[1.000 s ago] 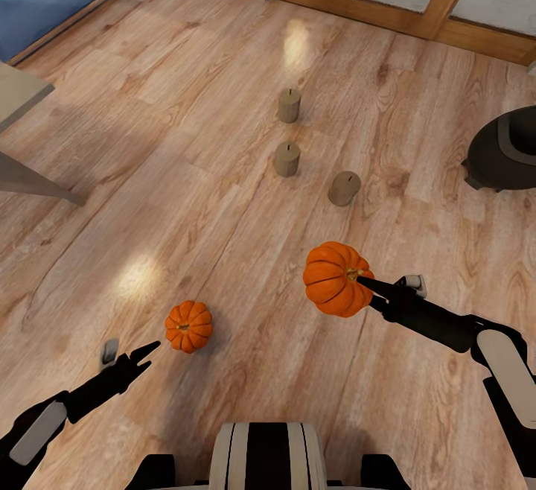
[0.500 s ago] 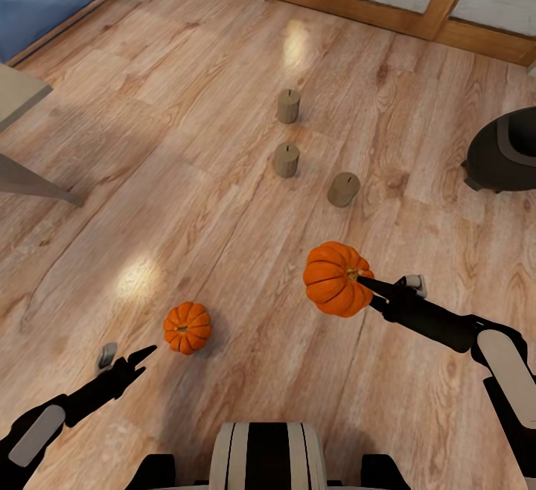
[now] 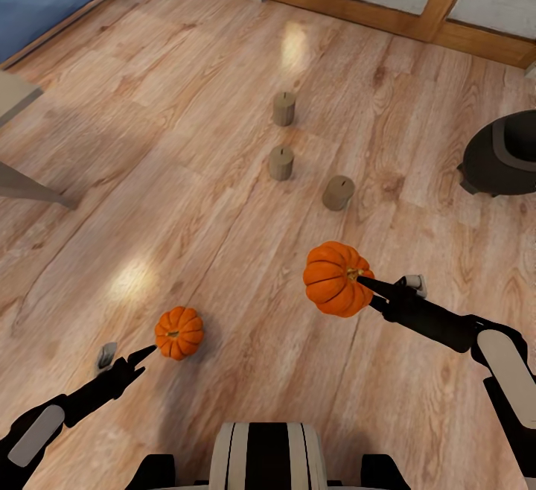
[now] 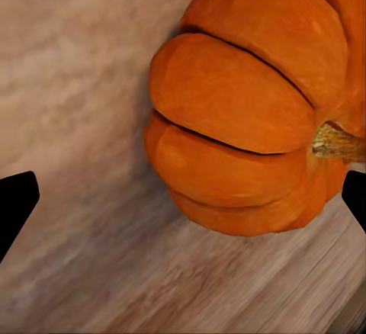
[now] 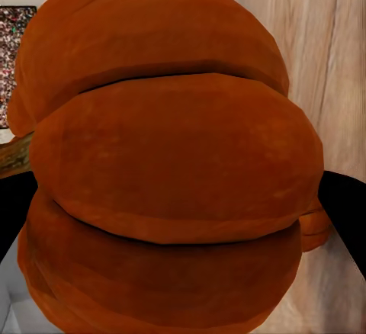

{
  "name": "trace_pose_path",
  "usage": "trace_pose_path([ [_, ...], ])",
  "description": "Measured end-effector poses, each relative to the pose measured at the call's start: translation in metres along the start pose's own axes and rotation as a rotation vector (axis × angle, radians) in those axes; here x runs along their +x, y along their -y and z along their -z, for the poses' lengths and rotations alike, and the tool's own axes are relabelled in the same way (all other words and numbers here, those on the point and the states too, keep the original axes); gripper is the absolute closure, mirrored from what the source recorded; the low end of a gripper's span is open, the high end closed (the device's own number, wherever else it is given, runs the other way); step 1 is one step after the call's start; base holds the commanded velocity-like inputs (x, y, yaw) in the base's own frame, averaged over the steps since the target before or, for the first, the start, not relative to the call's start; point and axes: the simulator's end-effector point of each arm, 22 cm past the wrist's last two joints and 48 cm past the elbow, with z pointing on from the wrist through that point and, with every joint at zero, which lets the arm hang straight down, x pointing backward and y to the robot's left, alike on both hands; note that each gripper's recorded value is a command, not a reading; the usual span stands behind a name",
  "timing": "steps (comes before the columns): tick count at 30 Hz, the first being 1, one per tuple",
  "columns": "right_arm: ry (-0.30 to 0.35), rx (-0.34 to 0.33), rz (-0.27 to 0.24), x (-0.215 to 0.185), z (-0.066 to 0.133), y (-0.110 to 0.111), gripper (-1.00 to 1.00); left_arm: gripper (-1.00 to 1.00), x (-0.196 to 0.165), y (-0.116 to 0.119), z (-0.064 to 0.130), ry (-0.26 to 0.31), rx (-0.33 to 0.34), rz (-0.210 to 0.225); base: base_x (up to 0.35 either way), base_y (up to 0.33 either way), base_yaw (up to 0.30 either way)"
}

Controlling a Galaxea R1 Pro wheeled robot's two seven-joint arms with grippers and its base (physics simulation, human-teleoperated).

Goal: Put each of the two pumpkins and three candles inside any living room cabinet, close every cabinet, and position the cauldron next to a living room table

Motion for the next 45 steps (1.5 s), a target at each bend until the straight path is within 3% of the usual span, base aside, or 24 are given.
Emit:
trace_pose_path([
  [15,0.001,0.002,0.002,-0.0003,0.0001,0.0003,1.00,-1.00,-0.0009,-0.0013,0.0009,0.002,-0.003,0.001,0.103,-0.077,0.000],
  [41,0.002,0.000,0.001,-0.0006,0.0001,0.0001,1.00,-1.00,-0.0068,-0.0029,0.0030,0.021,-0.004,0.014,0.003,-0.006,0.000],
  [45,-0.001,0.011,-0.006,0.0010,-0.0005,0.0080,1.00,-1.00,-0.0065,-0.0086,0.0022,0.023,-0.011,0.022,0.000,0.000,0.000],
])
